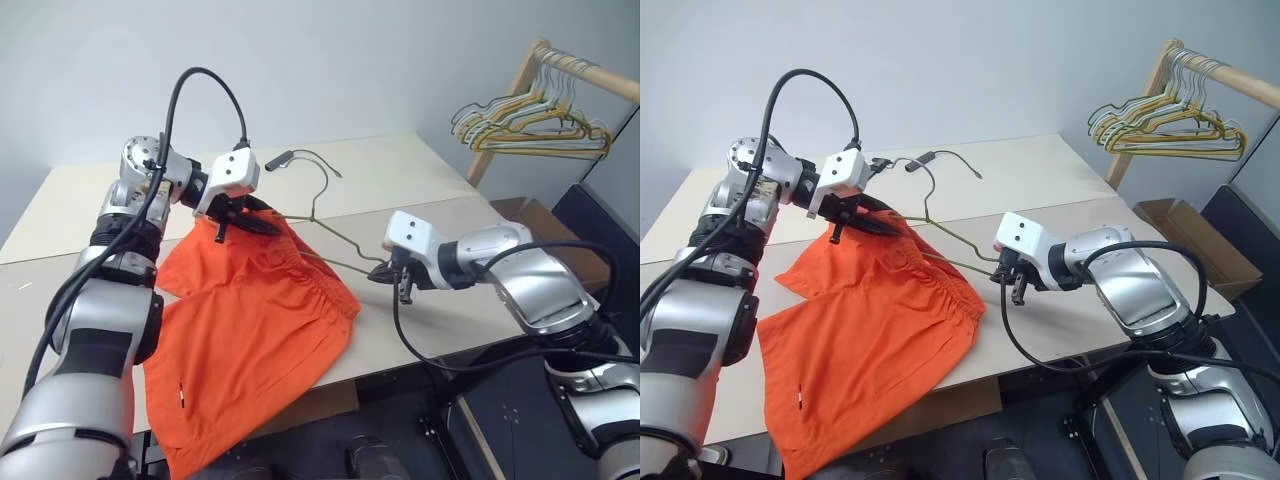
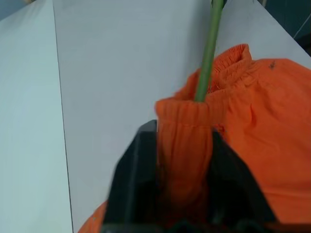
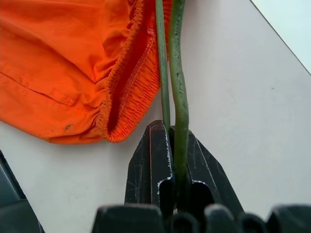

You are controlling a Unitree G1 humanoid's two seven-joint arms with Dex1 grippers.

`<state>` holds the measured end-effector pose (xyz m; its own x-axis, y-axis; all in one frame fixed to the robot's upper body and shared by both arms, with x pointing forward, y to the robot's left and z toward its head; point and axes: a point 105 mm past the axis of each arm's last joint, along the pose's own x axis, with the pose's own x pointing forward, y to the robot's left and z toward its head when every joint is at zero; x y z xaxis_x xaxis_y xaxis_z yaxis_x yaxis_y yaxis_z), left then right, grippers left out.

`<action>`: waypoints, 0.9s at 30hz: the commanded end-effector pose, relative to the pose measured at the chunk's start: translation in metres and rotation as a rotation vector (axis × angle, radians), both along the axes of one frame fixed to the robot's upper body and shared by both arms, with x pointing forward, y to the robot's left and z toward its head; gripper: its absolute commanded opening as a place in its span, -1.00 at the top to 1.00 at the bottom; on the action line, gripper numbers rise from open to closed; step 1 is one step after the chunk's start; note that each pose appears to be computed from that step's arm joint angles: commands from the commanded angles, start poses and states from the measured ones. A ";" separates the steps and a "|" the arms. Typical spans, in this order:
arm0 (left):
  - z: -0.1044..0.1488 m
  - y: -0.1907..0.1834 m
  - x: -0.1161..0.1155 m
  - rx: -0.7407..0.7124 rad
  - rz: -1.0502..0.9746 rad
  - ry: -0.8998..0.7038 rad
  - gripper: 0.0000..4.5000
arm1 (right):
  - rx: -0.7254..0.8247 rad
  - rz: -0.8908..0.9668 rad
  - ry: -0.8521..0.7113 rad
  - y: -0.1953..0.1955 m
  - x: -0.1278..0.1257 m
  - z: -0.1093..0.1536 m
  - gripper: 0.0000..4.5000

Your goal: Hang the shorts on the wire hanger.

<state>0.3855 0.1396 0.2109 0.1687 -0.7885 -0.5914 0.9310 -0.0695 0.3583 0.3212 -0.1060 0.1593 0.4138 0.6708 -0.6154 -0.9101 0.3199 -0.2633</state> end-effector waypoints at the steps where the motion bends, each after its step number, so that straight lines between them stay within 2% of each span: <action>1: 0.012 -0.003 0.002 0.021 -0.019 -0.046 1.00 | 0.031 0.036 -0.082 0.005 -0.003 0.028 1.00; 6: 0.012 -0.001 0.004 0.027 0.000 -0.069 1.00 | 0.026 0.028 -0.089 0.003 -0.002 0.026 1.00; 11: 0.018 0.005 0.001 0.024 -0.009 -0.090 1.00 | 0.084 0.021 -0.170 0.007 0.006 0.025 1.00; 15: 0.022 0.008 0.003 0.008 0.012 -0.110 1.00 | 0.105 -0.005 -0.186 0.007 0.010 0.023 0.52; 20: 0.024 0.012 0.003 0.000 0.027 -0.112 1.00 | 0.176 -0.097 -0.183 -0.008 0.014 0.027 -0.27; 22: 0.023 0.016 0.003 0.006 0.033 -0.115 1.00 | 0.233 -0.224 -0.174 -0.030 0.023 0.030 -0.60; 25: 0.023 0.018 0.004 0.006 0.047 -0.122 1.00 | 0.316 -0.346 -0.223 -0.055 0.027 0.036 -0.60; 27: 0.023 0.019 0.004 0.007 0.049 -0.121 1.00 | 0.388 -0.409 -0.195 -0.070 0.024 0.035 -0.60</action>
